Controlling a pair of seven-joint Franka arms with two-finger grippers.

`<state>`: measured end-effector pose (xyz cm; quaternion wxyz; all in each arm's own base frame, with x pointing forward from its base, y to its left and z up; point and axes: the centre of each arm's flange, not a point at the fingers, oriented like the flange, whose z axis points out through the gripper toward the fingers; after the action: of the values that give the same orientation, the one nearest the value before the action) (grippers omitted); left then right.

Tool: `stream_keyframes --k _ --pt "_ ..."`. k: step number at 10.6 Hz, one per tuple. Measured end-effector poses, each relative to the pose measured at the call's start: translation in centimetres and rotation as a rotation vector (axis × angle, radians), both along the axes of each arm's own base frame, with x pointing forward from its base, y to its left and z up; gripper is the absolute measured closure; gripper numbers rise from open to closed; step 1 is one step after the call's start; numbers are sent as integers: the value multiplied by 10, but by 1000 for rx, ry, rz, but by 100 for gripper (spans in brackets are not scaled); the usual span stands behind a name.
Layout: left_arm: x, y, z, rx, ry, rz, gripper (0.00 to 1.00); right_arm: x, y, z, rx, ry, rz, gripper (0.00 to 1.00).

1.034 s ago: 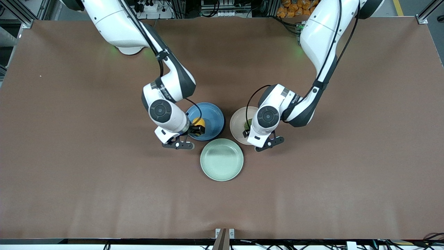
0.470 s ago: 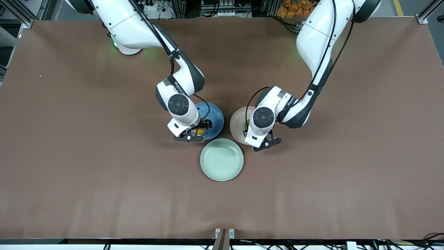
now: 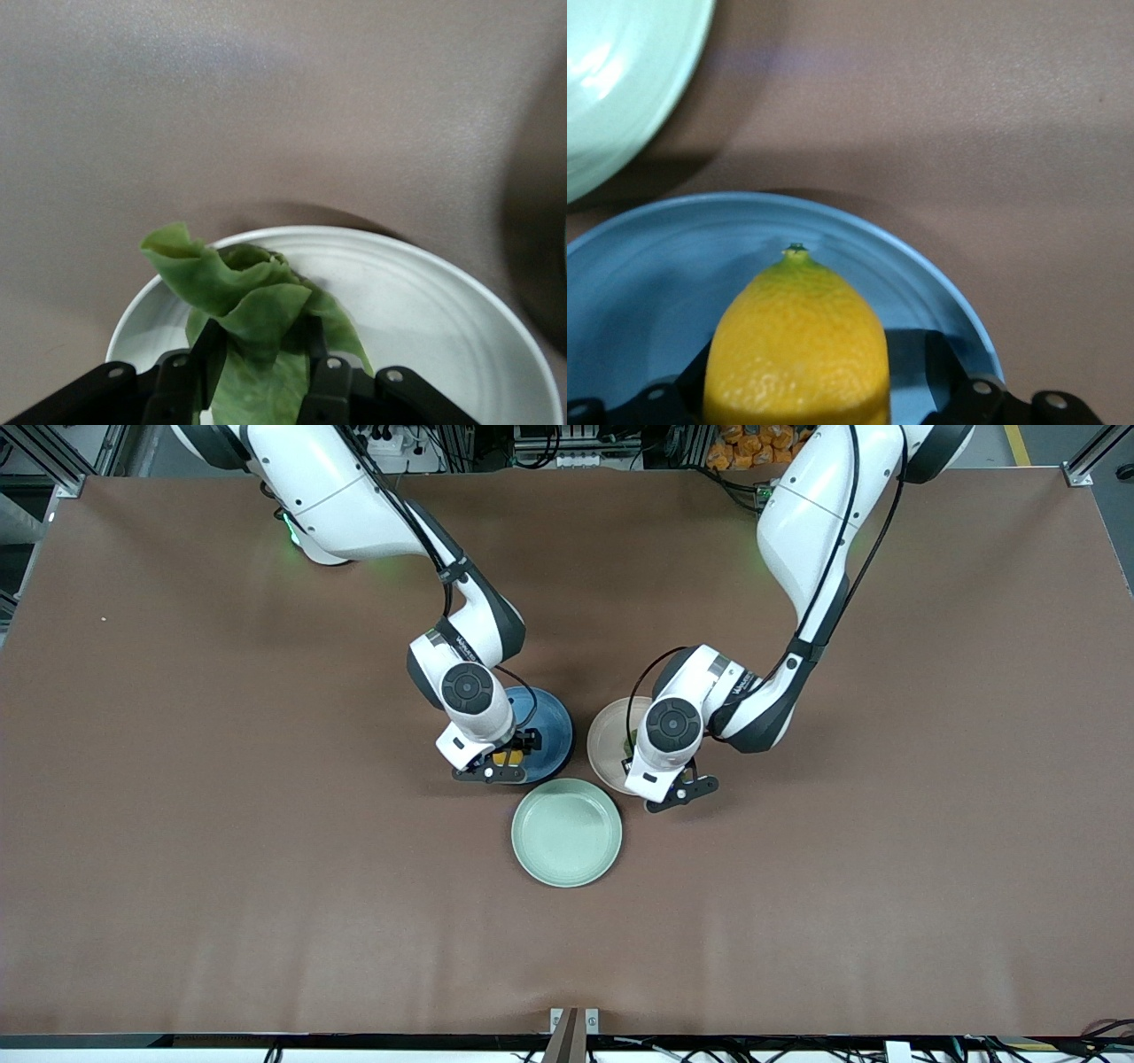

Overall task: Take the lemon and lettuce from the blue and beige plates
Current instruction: 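Lower both grippers and close the right on lemon, left on lettuce, then lift the lemon with the right gripper while the left gripper lifts the lettuce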

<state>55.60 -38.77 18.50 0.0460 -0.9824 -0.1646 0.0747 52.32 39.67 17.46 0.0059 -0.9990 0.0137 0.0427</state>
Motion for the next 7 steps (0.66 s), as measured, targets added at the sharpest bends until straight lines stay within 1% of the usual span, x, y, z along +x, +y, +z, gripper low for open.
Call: stream_keyframes --k 1,2,3,4,5,7 --pt "0 -1 1 -1 -2 1 70 0 2 2 5 -3 2 21" --pt "1 -3 3 -4 -7 3 79 0 4 4 8 -6 4 34" --pt "3 -6 8 -9 -17 7 83 0 4 4 8 -6 4 41" --pt "6 -9 14 -18 -30 9 92 0 4 4 8 -6 4 41" --pt "10 -12 22 -27 -44 9 98 0 5 5 8 -5 4 41" --pt "16 -14 40 -43 -71 11 98 8 6 20 -5 14 2 41"
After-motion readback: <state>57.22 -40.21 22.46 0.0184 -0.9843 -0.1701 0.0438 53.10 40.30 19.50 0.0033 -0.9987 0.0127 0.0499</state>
